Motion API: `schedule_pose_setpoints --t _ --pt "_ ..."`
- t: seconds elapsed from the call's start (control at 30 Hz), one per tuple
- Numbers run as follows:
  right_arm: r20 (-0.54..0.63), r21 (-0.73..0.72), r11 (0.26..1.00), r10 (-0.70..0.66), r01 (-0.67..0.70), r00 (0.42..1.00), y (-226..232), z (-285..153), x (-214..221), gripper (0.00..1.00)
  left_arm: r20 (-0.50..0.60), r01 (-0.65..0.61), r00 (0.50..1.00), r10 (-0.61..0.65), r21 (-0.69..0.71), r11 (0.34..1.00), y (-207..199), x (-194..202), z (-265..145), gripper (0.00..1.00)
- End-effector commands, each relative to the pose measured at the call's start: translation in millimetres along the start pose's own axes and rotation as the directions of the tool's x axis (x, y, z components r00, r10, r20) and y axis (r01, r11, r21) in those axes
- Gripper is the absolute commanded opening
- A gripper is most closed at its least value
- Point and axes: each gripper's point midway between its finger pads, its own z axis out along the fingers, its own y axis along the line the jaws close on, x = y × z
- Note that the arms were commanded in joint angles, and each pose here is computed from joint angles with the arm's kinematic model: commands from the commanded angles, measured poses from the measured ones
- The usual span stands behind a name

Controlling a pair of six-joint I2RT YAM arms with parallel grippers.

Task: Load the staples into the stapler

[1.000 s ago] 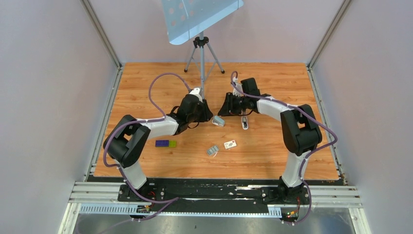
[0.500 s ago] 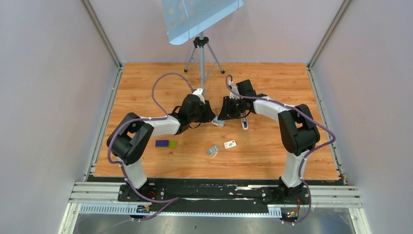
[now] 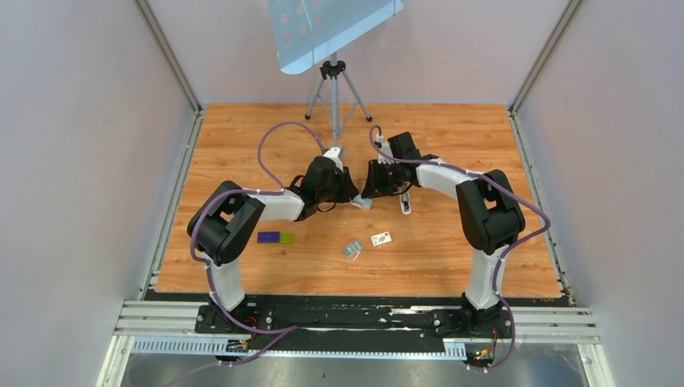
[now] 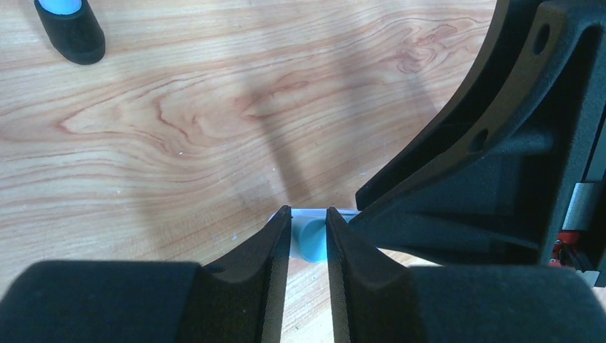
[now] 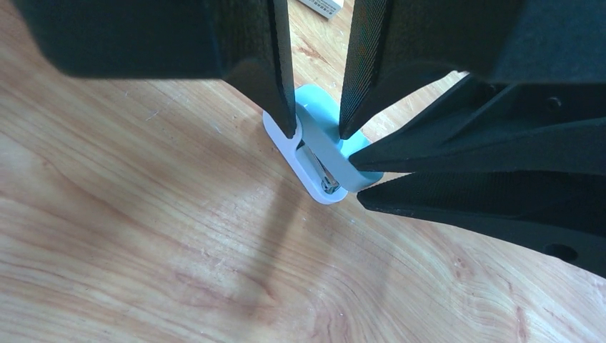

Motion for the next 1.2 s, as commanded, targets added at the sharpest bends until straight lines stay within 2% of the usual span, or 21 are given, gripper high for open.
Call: schedule_pose_setpoints --t 0.0,0.13,0.27,0.53,0.67,0.77,0.87,0.97,1.1,1.17 --pt "-0.11 0.08 0.997 0.01 -0.001 0.994 -14.9 9.1 38.6 0.32 -0.097 -0.014 0.995 0.001 -0.134 0.991 39.9 40.3 -0.6 0.25" --pt "-0.127 0.107 0.994 0.009 0.005 0.992 -20.0 9.5 48.0 0.31 -0.155 -0.019 0.988 -0.009 -0.179 0.984 57.2 70.4 -10.0 0.22" --pt "-0.134 0.133 0.991 0.003 0.015 0.991 -24.9 9.3 53.9 0.31 -0.156 -0.048 0.988 0.015 -0.212 0.976 63.4 87.4 -20.2 0.21" --pt "-0.128 0.129 0.991 -0.006 0.023 0.992 -22.0 7.9 51.7 0.31 -0.183 -0.045 0.983 0.01 -0.184 0.982 54.9 92.7 -17.0 0.22" --pt "-0.081 0.105 0.993 -0.045 0.053 0.996 -7.9 -3.6 33.3 0.34 -0.144 -0.048 0.989 0.023 -0.171 0.984 44.4 70.5 -16.1 0.25" --pt "-0.026 0.093 0.992 -0.084 0.086 0.996 6.5 -20.7 15.2 0.41 -0.086 -0.043 0.996 0.03 -0.16 0.986 32.6 31.9 -21.1 0.3" --pt "0.021 0.108 0.989 -0.107 0.104 0.994 15.0 -39.7 6.7 0.52 0.012 -0.026 1.0 0.027 -0.114 0.993 16.1 -16.9 -37.2 0.34" --pt "0.052 0.126 0.986 -0.121 0.113 0.991 19.1 -54.5 5.2 0.62 0.1 -0.072 0.992 0.081 -0.084 0.994 -3.5 -66.0 -59.7 0.38" --pt "0.082 0.167 0.98 -0.127 0.112 0.989 20.5 -73.9 7.5 0.79 0.13 -0.136 0.981 0.146 -0.086 0.987 -20.7 -99.1 -89.2 0.49" --pt "0.1 0.19 0.975 -0.135 0.115 0.986 21.4 -84.2 9.4 0.92 0.147 -0.159 0.974 0.171 -0.091 0.983 -25.1 -108.3 -105.7 0.54"
